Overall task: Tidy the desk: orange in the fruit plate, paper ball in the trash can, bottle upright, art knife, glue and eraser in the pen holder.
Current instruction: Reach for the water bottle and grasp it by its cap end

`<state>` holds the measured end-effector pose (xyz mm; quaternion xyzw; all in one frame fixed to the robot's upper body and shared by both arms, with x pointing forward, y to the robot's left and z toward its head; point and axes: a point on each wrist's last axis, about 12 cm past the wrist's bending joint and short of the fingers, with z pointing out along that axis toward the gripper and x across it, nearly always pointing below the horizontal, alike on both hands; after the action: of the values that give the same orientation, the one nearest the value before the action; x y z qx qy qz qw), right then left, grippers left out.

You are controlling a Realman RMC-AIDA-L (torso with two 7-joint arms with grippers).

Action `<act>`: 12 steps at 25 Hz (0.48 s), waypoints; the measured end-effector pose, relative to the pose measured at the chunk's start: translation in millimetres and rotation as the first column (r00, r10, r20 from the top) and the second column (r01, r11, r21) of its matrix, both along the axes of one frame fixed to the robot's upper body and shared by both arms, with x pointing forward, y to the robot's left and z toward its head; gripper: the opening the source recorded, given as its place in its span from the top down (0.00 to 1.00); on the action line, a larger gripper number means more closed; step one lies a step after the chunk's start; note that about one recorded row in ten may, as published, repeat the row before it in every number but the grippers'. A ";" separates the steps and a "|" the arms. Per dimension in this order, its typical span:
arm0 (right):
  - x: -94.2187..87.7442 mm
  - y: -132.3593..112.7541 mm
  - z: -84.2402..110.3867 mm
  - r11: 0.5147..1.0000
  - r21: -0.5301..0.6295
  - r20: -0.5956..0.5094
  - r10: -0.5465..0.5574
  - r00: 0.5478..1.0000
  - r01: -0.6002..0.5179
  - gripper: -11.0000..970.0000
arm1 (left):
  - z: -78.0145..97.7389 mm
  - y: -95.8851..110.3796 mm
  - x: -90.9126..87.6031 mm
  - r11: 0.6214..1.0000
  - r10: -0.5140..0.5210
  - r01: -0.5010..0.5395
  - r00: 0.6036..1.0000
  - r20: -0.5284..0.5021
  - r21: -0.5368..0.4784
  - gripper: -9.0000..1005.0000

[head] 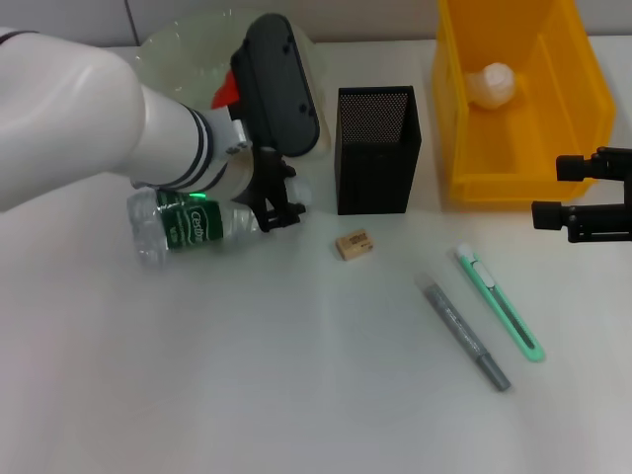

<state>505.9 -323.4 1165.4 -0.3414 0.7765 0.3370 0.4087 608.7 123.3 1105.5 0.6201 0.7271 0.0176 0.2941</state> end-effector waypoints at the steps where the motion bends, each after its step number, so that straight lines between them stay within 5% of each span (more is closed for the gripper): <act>1: 0.1 0.2 0.0 1.000 0.000 0.000 0.001 1.000 -0.001 0.14 | -1.2 -1.0 -1.3 1.000 -0.008 0.008 1.000 -0.001 0.006 0.51; 12: 1.5 0.6 -2.2 1.000 0.014 -0.010 -0.001 1.000 0.001 0.14 | -3.3 -1.3 -4.3 1.000 -0.017 0.017 1.000 -0.002 0.013 0.55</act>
<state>507.3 -322.7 1163.2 -0.3363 0.7764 0.3440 0.4072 604.5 122.0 1102.2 0.6282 0.7219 0.0192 0.2897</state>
